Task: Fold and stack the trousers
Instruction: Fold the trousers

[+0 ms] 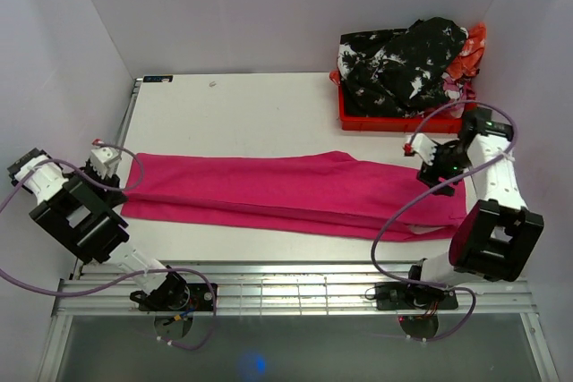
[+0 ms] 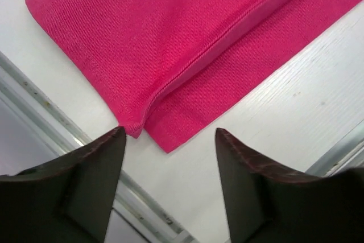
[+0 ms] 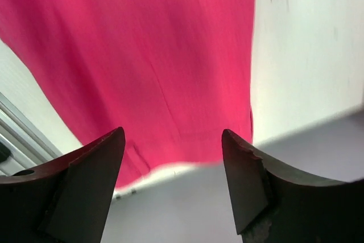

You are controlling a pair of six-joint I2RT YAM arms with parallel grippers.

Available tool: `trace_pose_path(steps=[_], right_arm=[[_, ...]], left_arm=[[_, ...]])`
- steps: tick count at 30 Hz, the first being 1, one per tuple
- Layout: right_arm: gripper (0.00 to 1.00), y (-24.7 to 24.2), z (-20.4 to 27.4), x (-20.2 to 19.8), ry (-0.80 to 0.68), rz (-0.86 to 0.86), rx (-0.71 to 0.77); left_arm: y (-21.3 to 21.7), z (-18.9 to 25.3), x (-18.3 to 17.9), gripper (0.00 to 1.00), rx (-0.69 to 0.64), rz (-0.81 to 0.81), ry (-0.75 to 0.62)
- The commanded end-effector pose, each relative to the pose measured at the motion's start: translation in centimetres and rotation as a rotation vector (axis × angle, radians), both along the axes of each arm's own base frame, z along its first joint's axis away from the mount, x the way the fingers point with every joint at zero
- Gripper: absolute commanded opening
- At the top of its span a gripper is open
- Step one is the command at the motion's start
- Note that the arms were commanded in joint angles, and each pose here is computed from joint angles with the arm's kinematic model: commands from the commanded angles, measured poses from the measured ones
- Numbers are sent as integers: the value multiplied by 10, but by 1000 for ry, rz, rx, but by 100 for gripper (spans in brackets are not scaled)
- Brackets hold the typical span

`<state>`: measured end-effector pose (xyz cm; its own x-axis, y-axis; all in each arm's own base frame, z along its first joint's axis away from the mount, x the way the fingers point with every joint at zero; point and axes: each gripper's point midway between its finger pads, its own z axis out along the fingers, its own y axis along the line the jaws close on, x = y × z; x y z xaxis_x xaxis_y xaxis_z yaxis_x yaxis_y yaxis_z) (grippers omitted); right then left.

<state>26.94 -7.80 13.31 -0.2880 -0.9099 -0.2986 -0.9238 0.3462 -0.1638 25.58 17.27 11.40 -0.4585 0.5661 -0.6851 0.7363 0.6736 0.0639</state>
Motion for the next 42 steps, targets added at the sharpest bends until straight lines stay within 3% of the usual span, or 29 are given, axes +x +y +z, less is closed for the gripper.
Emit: trace_pose_path(steps=[1, 3, 6, 12, 21, 27, 30, 32, 34, 36, 42], right_arm=[[74, 78, 0, 8, 60, 24, 152], [69, 107, -5, 12, 97, 28, 192], [66, 166, -13, 8, 183, 172, 199], [72, 224, -14, -1, 257, 286, 196], [77, 251, -39, -42, 367, 417, 117], [78, 249, -65, -36, 349, 412, 49], [77, 249, -76, -30, 324, 413, 16], [71, 250, -81, -24, 293, 407, 5], [58, 249, -83, -20, 271, 393, -12], [42, 250, -85, -16, 247, 383, -18], [21, 251, -86, -14, 242, 364, -27]], left_arm=[[-4, 25, 32, 77, -182, 165, 0], [-5, 19, 39, 79, -208, 182, 44], [-10, 7, 45, 79, -163, 170, 112], [-14, -10, 40, 78, -62, 106, 156], [-13, -23, 32, 80, -24, 30, 192], [-24, -29, 26, 79, -41, -6, 216], [-25, -27, 30, 80, -79, 61, 219], [-26, -22, 32, 85, -145, 179, 232], [-11, -18, 39, 88, -156, 300, 205], [-2, -5, 39, 97, -264, 416, 173], [-5, 18, 19, 98, -465, 519, 229]])
